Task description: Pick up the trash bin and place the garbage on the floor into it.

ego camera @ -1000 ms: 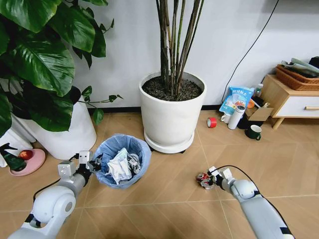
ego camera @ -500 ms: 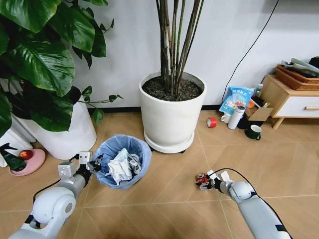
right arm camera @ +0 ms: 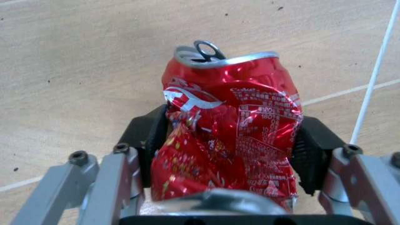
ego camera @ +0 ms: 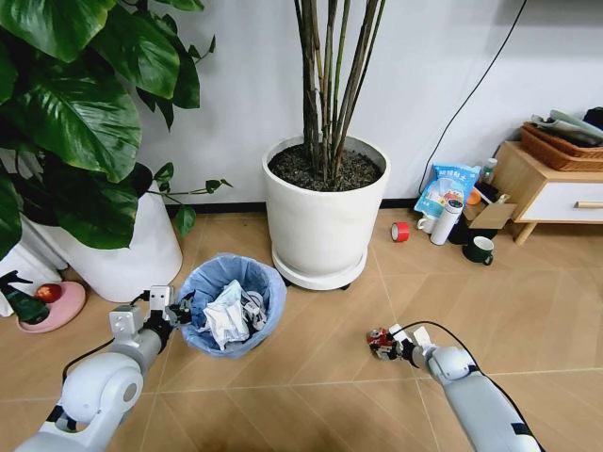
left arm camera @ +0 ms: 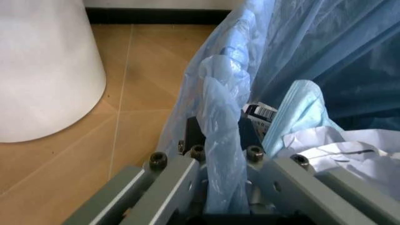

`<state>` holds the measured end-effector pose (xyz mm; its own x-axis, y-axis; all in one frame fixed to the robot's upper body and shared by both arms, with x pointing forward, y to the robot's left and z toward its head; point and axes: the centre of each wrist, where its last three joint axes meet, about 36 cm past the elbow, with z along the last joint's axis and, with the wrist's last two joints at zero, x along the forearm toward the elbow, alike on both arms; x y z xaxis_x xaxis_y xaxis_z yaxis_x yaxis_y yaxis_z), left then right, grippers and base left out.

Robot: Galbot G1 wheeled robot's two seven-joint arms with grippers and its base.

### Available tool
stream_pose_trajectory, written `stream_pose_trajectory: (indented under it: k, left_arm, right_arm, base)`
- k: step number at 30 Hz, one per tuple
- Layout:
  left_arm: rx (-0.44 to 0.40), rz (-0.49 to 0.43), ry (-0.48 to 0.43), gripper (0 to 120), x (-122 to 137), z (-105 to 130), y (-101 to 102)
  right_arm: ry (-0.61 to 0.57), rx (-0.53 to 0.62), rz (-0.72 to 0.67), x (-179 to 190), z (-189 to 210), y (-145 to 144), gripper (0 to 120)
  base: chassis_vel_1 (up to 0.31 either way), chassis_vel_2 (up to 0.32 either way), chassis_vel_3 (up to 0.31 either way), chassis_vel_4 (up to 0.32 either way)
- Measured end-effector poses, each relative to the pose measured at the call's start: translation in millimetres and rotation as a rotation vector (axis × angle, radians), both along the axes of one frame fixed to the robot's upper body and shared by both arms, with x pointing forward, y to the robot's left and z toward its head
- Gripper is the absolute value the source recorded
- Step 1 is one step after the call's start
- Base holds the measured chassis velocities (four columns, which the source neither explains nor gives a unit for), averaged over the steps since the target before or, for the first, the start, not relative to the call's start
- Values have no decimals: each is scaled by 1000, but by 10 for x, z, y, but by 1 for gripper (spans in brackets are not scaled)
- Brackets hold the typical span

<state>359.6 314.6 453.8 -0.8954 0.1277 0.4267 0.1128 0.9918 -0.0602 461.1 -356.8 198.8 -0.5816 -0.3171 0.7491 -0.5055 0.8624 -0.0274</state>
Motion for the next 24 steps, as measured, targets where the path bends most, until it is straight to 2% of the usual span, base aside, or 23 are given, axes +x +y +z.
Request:
stream_pose_trajectory:
  k: [5,11,16,20,24]
  left_arm:
    - [0,0,-1,0,5,2,1]
    - [-3,2,-2,0,7,-1,-1]
    - [-4,4,-1,0,1,-6,-1]
    - [-3,4,-2,0,2,-4,0]
    - [-1,4,-3,0,4,0,5]
  right_arm:
    - [-3,1,-6,-3,-4,11,50]
    - [-5,2,-24,-29,-21,6,50]
    - [-19,32,-92,-75,41,-34,48]
    - [-65,69,-131,-46,186,-73,46]
    - [-159,104,-156,27,453,-121,46]
  base:
    - [0,0,0,0]
    - [0,0,0,0]
    - [0,0,0,0]
    - [0,0,0,0]
    - [0,0,0,0]
